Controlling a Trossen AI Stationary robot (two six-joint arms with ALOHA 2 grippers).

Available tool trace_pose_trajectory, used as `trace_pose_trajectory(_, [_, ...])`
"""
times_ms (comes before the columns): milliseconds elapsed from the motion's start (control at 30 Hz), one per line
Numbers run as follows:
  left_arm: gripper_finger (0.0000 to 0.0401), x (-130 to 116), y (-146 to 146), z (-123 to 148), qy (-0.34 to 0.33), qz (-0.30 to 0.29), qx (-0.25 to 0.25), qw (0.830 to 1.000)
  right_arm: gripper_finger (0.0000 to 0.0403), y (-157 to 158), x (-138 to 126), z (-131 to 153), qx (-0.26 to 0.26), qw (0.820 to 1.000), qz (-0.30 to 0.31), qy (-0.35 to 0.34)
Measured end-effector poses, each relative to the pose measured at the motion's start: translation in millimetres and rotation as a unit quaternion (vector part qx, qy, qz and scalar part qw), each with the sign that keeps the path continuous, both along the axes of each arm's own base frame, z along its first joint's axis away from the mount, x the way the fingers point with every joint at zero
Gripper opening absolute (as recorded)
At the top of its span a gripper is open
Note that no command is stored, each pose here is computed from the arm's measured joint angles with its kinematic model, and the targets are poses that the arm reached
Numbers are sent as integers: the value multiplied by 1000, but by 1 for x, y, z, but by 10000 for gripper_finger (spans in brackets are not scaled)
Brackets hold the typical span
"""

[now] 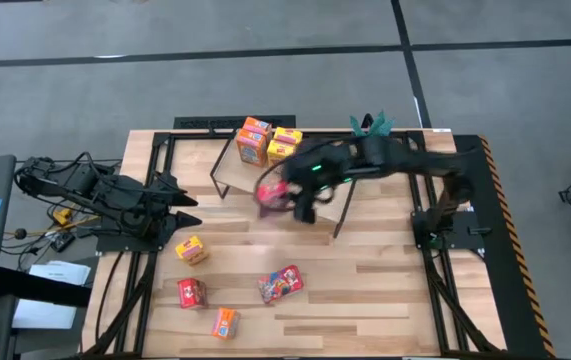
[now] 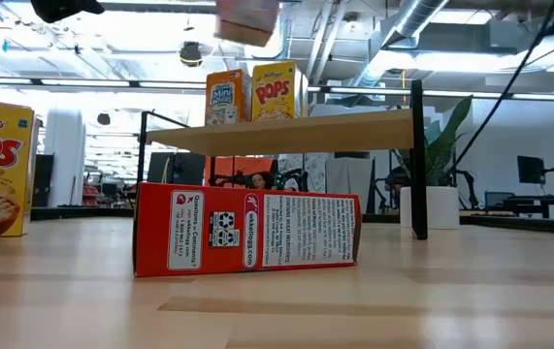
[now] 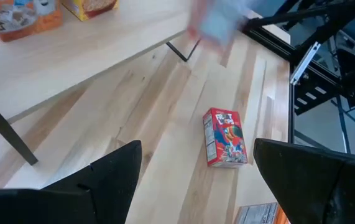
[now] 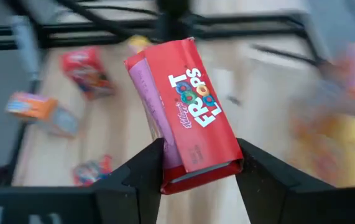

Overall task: Stack cereal on shelf
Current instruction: Put the middle red cereal box on the shelf

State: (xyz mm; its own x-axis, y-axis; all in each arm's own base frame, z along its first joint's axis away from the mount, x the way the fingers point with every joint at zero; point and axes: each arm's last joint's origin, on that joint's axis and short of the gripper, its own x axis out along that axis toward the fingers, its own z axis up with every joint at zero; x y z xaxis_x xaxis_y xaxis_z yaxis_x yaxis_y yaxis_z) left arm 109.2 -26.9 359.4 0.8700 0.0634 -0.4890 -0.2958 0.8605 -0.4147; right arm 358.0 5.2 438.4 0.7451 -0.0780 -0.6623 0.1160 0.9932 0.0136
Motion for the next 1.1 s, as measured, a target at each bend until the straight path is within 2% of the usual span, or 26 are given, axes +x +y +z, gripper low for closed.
trace_pose_trajectory(133, [300,0,1,0,-3,10,5,1000,207,-9,-36,19,-23,993,-116,4])
trace_pose_trajectory(367, [300,0,1,1,-6,22,12,1000,197,-23,-75,22,-62,969,-233,63])
trace_pose_trajectory(667, [300,0,2,1,-6,26,14,1000,216,-49,-70,-16,-71,952,-277,109])
trace_pose_trajectory(867, [300,0,2,1,-8,35,20,999,227,-58,-85,-39,-42,956,-286,43])
trace_pose_trajectory(967, [300,0,3,1,-9,43,24,999,224,-62,-95,-50,-31,956,-289,31])
trace_pose_trajectory(1100, [300,0,3,1,-10,48,27,998,214,-71,-95,-65,-2,964,-264,4])
